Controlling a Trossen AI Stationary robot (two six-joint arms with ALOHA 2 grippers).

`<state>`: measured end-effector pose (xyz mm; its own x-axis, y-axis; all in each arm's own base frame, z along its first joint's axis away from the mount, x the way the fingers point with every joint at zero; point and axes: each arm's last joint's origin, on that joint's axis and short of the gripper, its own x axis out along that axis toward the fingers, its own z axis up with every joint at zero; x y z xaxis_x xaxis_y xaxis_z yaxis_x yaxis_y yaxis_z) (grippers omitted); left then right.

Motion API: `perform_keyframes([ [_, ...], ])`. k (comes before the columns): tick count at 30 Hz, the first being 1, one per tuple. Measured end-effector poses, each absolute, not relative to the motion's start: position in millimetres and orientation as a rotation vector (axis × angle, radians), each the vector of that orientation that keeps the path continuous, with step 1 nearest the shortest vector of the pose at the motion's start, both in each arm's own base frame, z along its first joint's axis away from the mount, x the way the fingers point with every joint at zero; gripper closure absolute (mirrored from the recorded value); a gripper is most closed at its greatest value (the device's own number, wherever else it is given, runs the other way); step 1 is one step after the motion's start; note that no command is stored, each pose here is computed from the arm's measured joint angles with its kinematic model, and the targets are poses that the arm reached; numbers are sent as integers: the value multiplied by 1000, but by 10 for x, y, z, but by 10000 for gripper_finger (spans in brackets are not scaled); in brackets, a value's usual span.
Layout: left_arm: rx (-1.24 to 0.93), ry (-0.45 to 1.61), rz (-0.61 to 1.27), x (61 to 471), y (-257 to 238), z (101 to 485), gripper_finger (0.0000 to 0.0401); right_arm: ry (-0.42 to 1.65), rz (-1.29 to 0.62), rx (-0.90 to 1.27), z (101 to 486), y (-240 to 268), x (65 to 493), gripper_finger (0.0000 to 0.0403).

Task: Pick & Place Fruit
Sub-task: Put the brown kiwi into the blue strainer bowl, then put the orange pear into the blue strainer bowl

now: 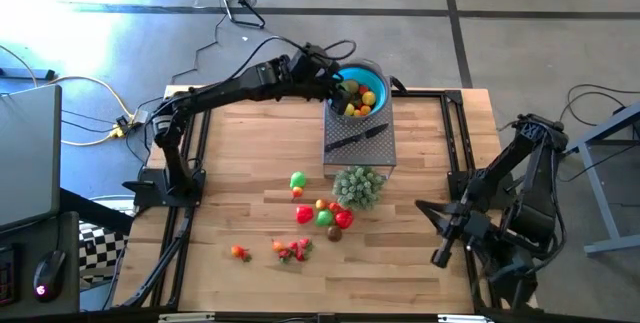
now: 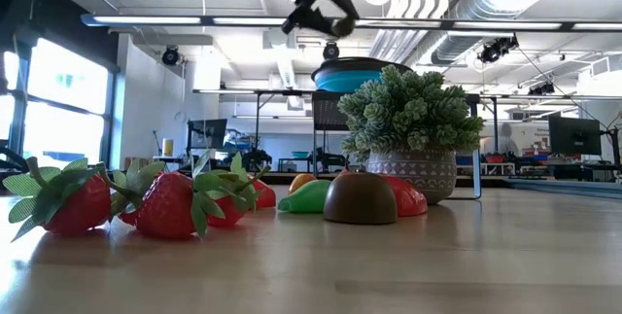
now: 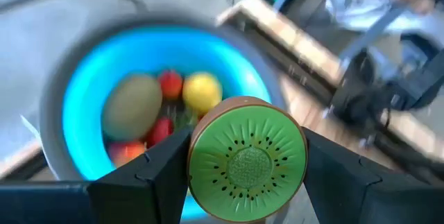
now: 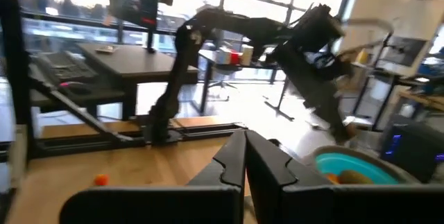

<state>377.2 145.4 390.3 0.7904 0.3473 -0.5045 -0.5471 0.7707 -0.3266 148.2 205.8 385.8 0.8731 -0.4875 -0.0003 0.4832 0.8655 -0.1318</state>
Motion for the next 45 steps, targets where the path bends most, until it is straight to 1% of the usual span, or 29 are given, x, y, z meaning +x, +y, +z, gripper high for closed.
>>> perform_keyframes([
  [9, -471, 507, 506, 3918, 1548, 3655, 176, 43, -616, -129, 3858, 1885, 1698, 398],
  [15, -450, 512, 521, 3910, 1579, 3647, 176, 66, -629, -102, 3857, 1818, 1792, 398],
  [20, -416, 524, 573, 3885, 1621, 3637, 176, 102, -620, -88, 3846, 1764, 1861, 398],
  [31, -421, 555, 607, 3886, 1733, 3543, 176, 112, -646, -89, 3844, 1700, 1923, 398],
  [41, -403, 540, 602, 3910, 1745, 3540, 146, 113, -646, -91, 3844, 1700, 1923, 398],
  [45, -394, 536, 599, 3913, 1747, 3545, 142, 114, -645, -91, 3843, 1700, 1923, 398],
])
